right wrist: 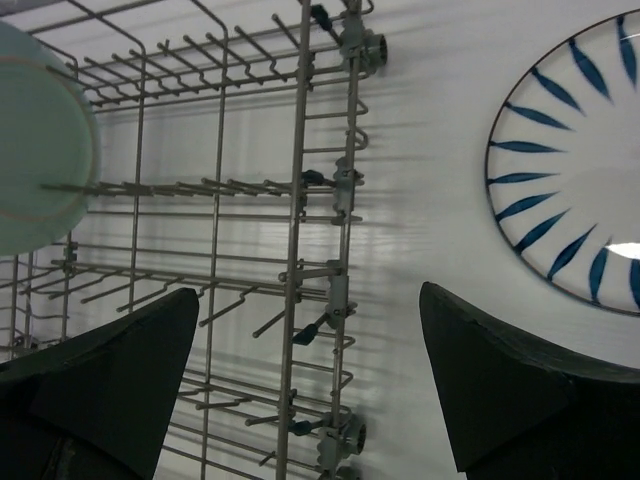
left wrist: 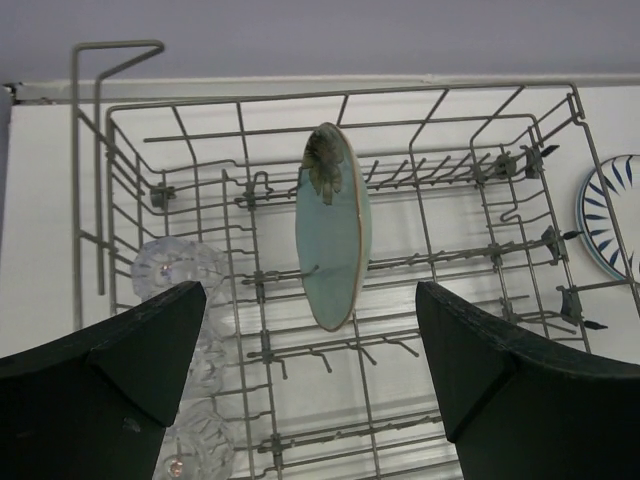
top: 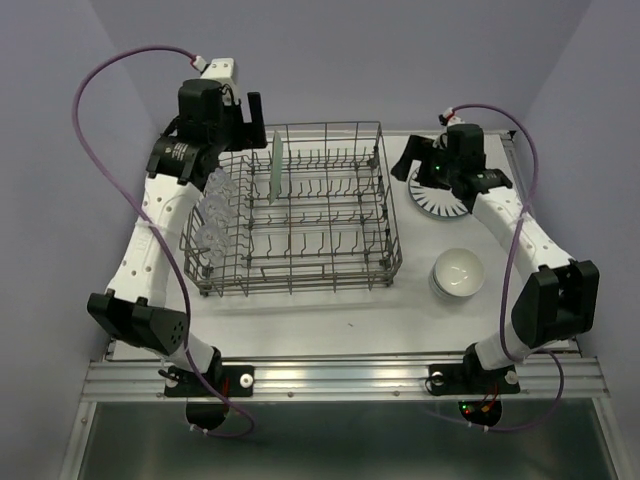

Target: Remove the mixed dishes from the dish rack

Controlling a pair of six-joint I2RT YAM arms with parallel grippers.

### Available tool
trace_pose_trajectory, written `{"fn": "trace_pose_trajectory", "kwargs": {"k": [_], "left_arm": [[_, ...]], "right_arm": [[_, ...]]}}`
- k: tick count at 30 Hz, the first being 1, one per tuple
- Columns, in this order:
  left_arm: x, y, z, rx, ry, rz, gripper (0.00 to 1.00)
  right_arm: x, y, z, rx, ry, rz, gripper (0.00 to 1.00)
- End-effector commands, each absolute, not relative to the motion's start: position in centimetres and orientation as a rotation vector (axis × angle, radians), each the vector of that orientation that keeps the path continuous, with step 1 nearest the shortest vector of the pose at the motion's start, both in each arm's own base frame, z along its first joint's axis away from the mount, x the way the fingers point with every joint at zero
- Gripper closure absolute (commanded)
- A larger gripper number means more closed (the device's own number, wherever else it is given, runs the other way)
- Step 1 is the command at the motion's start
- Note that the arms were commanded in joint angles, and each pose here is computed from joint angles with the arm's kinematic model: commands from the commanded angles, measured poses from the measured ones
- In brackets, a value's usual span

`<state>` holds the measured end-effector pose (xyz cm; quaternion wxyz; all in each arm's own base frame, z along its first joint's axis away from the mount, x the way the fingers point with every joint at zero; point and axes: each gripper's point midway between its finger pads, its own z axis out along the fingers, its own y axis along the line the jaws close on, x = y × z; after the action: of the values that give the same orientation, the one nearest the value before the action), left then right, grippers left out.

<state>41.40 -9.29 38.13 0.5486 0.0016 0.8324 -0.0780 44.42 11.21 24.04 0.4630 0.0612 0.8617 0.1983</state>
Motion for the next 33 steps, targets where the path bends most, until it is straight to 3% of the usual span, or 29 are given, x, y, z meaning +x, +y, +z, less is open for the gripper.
{"fn": "trace_pose_trajectory", "kwargs": {"k": [1, 4, 6, 11, 12, 21, 27, 30, 33], "left_arm": [[43.2, -11.5, 36.8, -0.014, 1.974, -0.198, 0.01], [44.4, -12.8, 35.0, -0.010, 2.005, -0.195, 0.01], [45.1, -13.6, 33.7, 0.003, 2.032, -0.205, 0.01], [46.0, -16.2, 30.7, 0.059, 2.088, -0.233, 0.01], [46.1, -16.3, 30.3, 0.061, 2.095, -0.229, 0.01], [47.9, -17.1, 26.1, 0.006, 2.164, -0.212, 0.01], [48.4, -17.2, 24.0, -0.009, 2.200, -0.195, 0.01], [48.7, -17.1, 23.3, -0.017, 2.210, -0.181, 0.08], [49.0, -17.5, 22.7, -0.010, 2.224, -0.188, 0.26]], "right_arm": [[43.3, 14.6, 25.0, 0.109, 2.079, 0.532, 0.03], [43.0, 16.3, 23.2, 0.109, 2.124, 0.540, 0.08], [42.6, 16.9, 22.0, 0.110, 2.148, 0.499, 0.16], [41.5, 17.4, 19.3, 0.122, 2.205, 0.442, 0.22], [41.4, 17.4, 19.0, 0.129, 2.211, 0.443, 0.30], [39.9, 17.5, 16.2, 0.194, 2.261, 0.365, 0.72], [39.1, 17.6, 15.9, 0.212, 2.262, 0.347, 0.87], [38.9, 17.4, 15.6, 0.220, 2.265, 0.342, 0.94], [38.5, 17.7, 15.3, 0.219, 2.276, 0.349, 0.97]]}}
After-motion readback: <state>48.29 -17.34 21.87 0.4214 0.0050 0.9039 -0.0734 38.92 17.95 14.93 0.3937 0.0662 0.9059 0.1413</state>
